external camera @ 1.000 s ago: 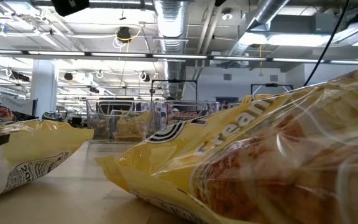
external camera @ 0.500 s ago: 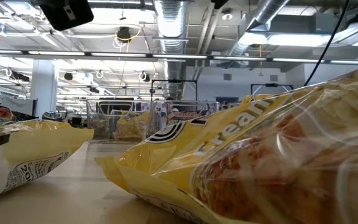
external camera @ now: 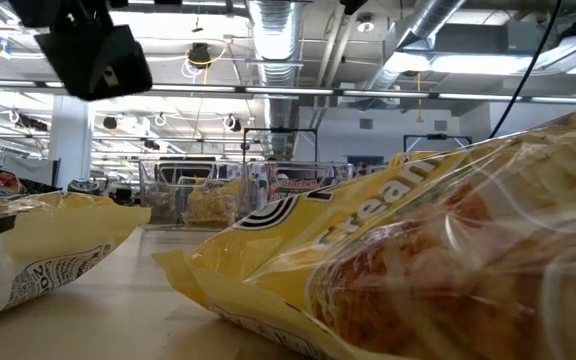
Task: Sort Maruchan noodles
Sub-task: Put the yellow noodle pack in the left transparent bin
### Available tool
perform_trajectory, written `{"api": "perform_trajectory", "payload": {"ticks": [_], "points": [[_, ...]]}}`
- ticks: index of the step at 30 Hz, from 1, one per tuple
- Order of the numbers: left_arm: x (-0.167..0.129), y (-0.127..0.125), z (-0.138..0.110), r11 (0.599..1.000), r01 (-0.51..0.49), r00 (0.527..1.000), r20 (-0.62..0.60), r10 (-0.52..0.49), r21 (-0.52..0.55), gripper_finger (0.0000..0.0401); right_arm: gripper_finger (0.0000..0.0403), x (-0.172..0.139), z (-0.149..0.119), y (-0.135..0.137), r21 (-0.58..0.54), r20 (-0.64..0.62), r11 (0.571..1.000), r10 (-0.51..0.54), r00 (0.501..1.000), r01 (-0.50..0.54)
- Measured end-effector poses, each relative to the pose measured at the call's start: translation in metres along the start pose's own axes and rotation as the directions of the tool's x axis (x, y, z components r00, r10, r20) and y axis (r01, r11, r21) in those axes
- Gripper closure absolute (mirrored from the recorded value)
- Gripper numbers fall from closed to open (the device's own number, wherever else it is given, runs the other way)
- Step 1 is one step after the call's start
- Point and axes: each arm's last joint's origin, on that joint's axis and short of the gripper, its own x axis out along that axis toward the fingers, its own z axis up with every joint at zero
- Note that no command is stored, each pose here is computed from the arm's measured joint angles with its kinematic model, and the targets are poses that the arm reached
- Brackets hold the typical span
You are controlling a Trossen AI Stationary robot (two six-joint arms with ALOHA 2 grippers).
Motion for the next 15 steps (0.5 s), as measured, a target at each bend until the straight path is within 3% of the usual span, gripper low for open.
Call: {"api": "perform_trajectory", "payload": {"ticks": [15], "points": [[0.049, 0.007, -0.012, 1.000, 0.001, 0.986, -0.167, -0.006, -0.031, 0.0225, 0.0278, 0.000, 0.000, 0.000, -0.004, 0.000, 1.000, 0.000, 1.000, 0.000]]}}
